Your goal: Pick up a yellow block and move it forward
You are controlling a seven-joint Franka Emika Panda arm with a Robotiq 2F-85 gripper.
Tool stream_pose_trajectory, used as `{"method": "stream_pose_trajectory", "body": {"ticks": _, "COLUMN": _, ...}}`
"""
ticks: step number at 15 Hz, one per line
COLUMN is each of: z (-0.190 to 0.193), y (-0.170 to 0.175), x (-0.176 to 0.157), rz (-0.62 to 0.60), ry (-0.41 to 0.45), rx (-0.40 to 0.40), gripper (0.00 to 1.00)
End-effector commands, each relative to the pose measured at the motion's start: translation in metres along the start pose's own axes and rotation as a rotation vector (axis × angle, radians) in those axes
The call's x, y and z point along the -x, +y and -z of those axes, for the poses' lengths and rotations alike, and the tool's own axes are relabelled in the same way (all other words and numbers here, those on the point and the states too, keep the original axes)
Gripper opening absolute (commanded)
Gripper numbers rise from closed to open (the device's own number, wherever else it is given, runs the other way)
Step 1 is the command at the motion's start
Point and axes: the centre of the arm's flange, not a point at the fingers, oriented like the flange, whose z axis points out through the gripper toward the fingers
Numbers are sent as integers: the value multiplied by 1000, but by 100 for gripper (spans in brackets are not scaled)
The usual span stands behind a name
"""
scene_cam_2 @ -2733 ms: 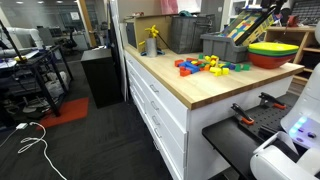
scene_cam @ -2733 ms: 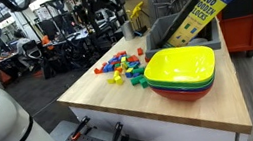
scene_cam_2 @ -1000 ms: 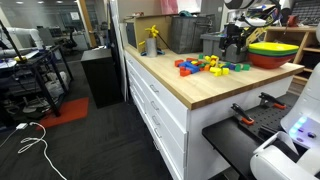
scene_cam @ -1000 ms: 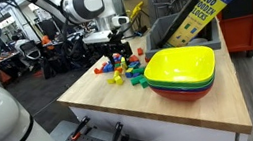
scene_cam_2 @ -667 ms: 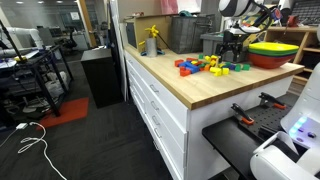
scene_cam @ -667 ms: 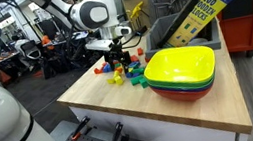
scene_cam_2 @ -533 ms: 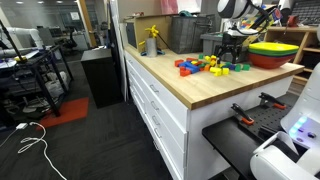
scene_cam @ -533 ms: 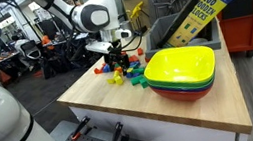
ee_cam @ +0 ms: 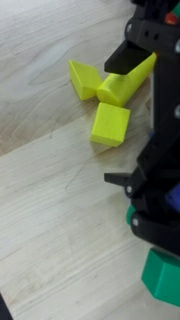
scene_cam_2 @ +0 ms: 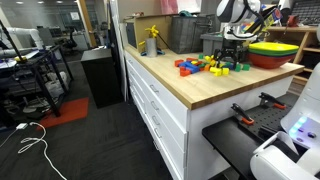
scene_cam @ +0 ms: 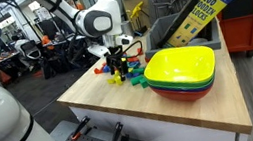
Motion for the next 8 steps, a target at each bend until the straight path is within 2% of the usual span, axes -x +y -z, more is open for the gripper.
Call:
{"method": "stream_pose_trajectory", "body": {"ticks": 1, "z": -9, "y": 13, "x": -1, "rz": -92, "ry": -33, "rx": -15, "gripper": 100}}
{"method": "stream_pose_trajectory", "body": {"ticks": 8, "z": -7, "y": 27, "x": -2, "rz": -155, "ry": -35, "rx": -52, "gripper": 100}}
